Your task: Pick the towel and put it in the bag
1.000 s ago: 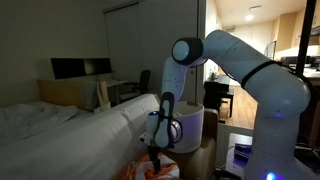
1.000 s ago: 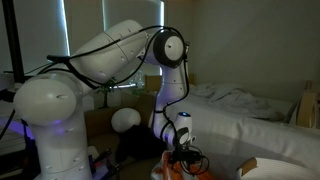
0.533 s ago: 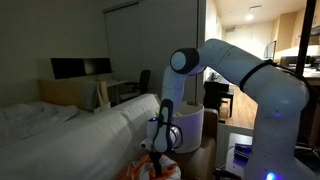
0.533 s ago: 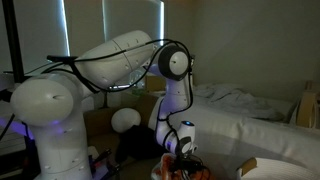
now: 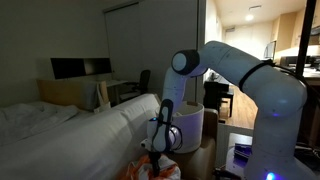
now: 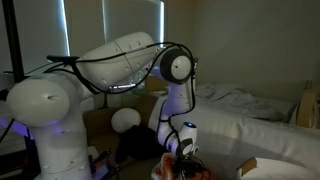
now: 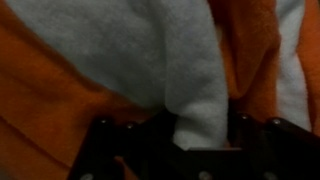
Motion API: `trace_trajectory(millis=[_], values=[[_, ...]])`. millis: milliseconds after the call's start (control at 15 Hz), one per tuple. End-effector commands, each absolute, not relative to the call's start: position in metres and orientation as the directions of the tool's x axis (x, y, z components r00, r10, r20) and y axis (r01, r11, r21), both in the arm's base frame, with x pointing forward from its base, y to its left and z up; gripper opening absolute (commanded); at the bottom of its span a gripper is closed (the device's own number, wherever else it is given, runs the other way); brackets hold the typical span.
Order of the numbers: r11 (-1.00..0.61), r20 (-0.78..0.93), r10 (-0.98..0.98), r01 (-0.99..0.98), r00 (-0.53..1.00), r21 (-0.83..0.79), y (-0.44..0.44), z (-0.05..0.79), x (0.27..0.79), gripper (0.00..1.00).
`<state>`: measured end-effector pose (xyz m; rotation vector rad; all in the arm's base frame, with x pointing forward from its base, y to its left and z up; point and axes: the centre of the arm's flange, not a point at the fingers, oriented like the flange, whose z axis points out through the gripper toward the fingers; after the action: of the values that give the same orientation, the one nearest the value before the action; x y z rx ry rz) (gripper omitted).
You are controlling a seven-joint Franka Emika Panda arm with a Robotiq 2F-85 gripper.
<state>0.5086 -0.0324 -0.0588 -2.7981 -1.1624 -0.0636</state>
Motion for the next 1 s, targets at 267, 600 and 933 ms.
trace_trajectory(millis=[267,600,933], values=[[-0.695,0.09,0.705,0.711,0.703,-0.111,-0.038,-0.061,0.506,0.08],[-0.7,0.079,0.702,0.706,0.708,-0.107,-0.034,-0.052,0.505,0.08],[-0.707,0.097,0.695,0.701,0.713,-0.093,-0.03,-0.019,0.506,0.07]])
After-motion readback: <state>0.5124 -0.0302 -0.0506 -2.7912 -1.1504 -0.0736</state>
